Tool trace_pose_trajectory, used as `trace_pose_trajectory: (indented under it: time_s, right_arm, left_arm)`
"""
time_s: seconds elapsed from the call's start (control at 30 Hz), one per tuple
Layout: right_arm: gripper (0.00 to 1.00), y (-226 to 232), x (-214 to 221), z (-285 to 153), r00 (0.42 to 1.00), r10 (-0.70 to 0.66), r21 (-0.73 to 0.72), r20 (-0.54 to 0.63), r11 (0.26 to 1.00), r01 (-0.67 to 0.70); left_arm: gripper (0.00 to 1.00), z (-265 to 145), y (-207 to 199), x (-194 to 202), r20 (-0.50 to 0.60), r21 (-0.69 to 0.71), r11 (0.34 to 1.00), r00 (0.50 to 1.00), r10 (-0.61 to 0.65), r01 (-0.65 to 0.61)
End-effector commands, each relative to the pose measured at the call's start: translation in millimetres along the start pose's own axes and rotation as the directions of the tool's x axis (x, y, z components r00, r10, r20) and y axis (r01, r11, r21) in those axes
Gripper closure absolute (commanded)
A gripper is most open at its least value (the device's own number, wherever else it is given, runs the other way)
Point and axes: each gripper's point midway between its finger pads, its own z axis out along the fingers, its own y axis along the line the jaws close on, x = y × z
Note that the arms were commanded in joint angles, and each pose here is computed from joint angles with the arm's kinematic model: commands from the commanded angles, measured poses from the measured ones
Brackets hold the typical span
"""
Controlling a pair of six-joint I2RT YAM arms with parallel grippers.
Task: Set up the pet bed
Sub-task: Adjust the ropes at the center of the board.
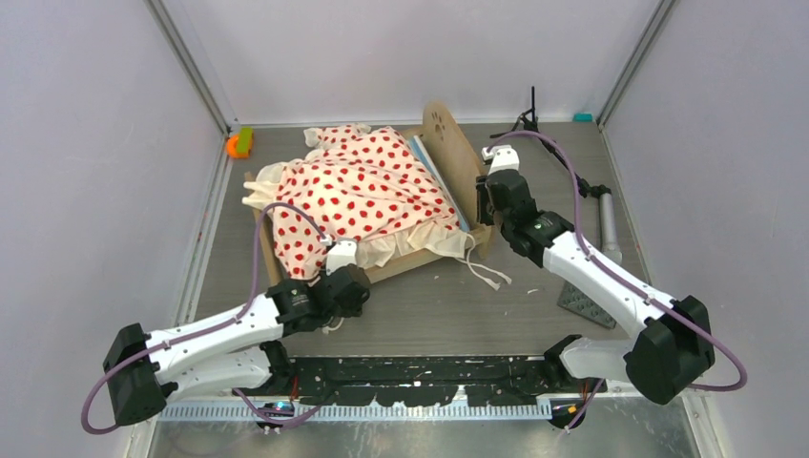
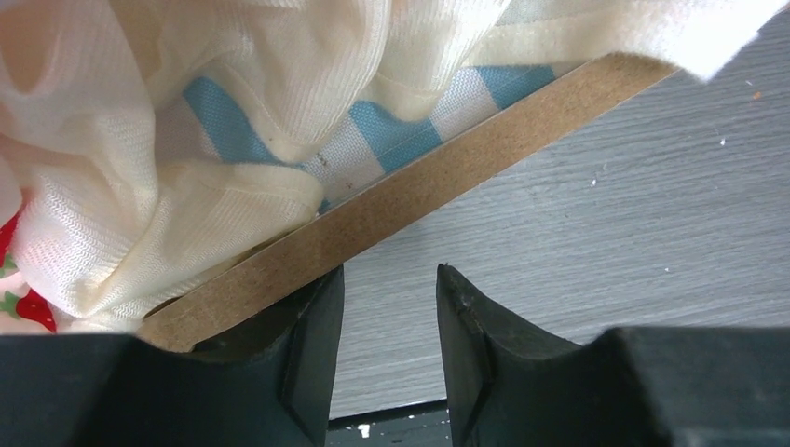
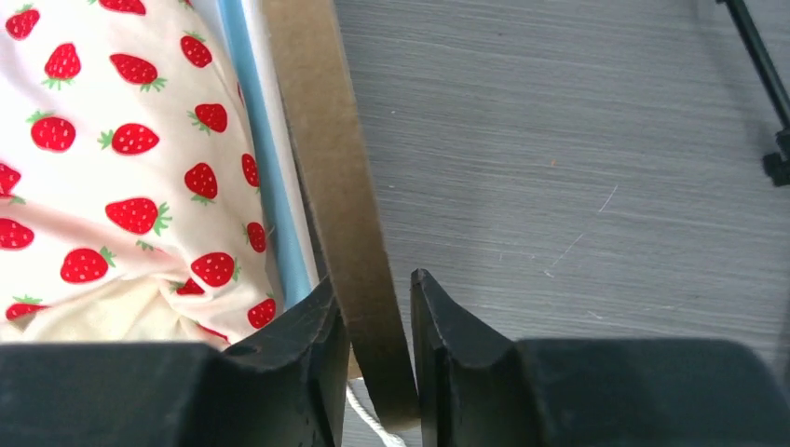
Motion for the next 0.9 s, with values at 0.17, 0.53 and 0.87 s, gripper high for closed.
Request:
trace_pose_trajectory:
  time_s: [0.17, 0.53, 0.87]
  right_arm:
    - [0.99, -32.6, -30.1, -27.6, 0.985, 0.070, 0.115, 0.158, 0.989, -0.089]
    - [0.67, -49.4, -12.7, -65.5, 0.986, 0.098, 0.119, 0.137, 0.986, -0.115]
    - [0.52, -68.5, 42.0, -116.8, 0.923, 0.382, 0.158, 0.048, 0.910, -0.384]
  left_arm:
    - [0.56, 13.0, -0.7, -40.6, 0.045, -0.024, 0.999, 0.998, 0.033, -0.032]
    - [0.56, 37.0, -43.8, -69.3, 0.034, 0.060, 0.993, 0.995, 0.097, -0.099]
    - [0.55, 4.0, -71.3, -51.9, 0.099, 0.318, 0.946, 0.995, 0.032, -0.062]
